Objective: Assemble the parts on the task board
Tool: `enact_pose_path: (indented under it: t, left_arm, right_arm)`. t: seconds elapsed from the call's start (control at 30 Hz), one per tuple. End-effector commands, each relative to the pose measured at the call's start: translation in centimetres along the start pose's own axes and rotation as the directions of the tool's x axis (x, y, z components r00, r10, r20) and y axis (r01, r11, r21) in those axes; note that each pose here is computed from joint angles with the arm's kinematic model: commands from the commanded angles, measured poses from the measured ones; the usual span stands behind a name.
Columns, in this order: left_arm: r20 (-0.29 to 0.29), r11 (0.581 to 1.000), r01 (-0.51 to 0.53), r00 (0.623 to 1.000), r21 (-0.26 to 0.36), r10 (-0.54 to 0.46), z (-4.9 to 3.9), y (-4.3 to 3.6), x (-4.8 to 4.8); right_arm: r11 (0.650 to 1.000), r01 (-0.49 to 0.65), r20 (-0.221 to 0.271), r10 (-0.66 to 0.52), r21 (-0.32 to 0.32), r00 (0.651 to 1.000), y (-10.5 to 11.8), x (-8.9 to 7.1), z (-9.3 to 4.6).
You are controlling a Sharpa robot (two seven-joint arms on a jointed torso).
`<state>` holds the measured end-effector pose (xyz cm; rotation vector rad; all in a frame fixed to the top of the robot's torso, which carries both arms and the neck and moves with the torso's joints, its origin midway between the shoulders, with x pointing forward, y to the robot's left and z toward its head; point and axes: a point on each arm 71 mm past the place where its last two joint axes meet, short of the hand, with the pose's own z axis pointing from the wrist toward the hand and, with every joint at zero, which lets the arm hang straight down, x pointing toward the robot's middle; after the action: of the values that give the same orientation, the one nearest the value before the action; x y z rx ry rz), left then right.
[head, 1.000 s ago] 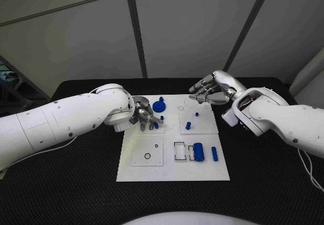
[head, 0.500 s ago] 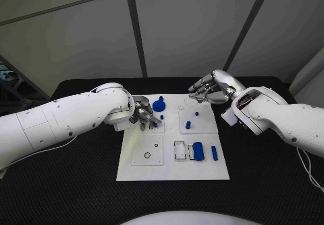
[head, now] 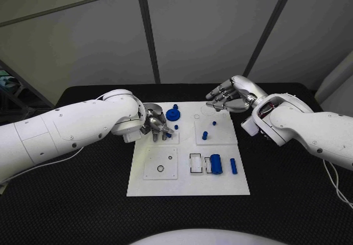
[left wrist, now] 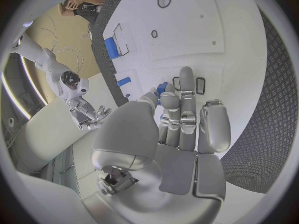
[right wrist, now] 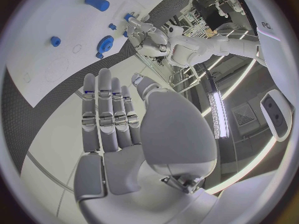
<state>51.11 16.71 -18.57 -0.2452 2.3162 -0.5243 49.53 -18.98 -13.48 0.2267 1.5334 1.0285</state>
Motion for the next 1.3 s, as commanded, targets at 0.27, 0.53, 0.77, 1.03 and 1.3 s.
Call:
enact_pose_path:
  t: [0.27, 0.53, 0.77, 1.03, 1.3]
  left_arm:
    - [-0.004, 0.996, 0.089, 0.996, 0.009, -0.089, -0.68, 0.97, -0.09]
    - [0.019, 0.993, 0.116, 0.993, 0.003, -0.116, -1.29, 1.58, -0.23]
    - [0.031, 0.993, 0.117, 0.993, -0.007, -0.117, -1.57, 1.80, -0.21]
    - [0.037, 0.995, 0.101, 0.994, -0.016, -0.100, -1.25, 1.68, -0.26]
    - [0.038, 0.997, 0.070, 0.997, -0.030, -0.069, -0.87, 1.45, -0.22]
  right_arm:
    - [1.000, 0.003, -0.011, -0.003, 0.004, 1.000, -0.1, -0.1, 0.1]
    - [1.000, 0.004, -0.012, -0.004, 0.007, 1.000, -0.2, -0.1, 0.1]
    - [1.000, 0.004, -0.015, -0.004, 0.008, 1.000, -0.3, -0.1, 0.1]
    - [1.000, 0.003, -0.018, -0.003, 0.007, 1.000, -0.2, 0.0, 0.2]
    - [1.000, 0.003, -0.020, -0.003, 0.006, 1.000, -0.2, 0.1, 0.2]
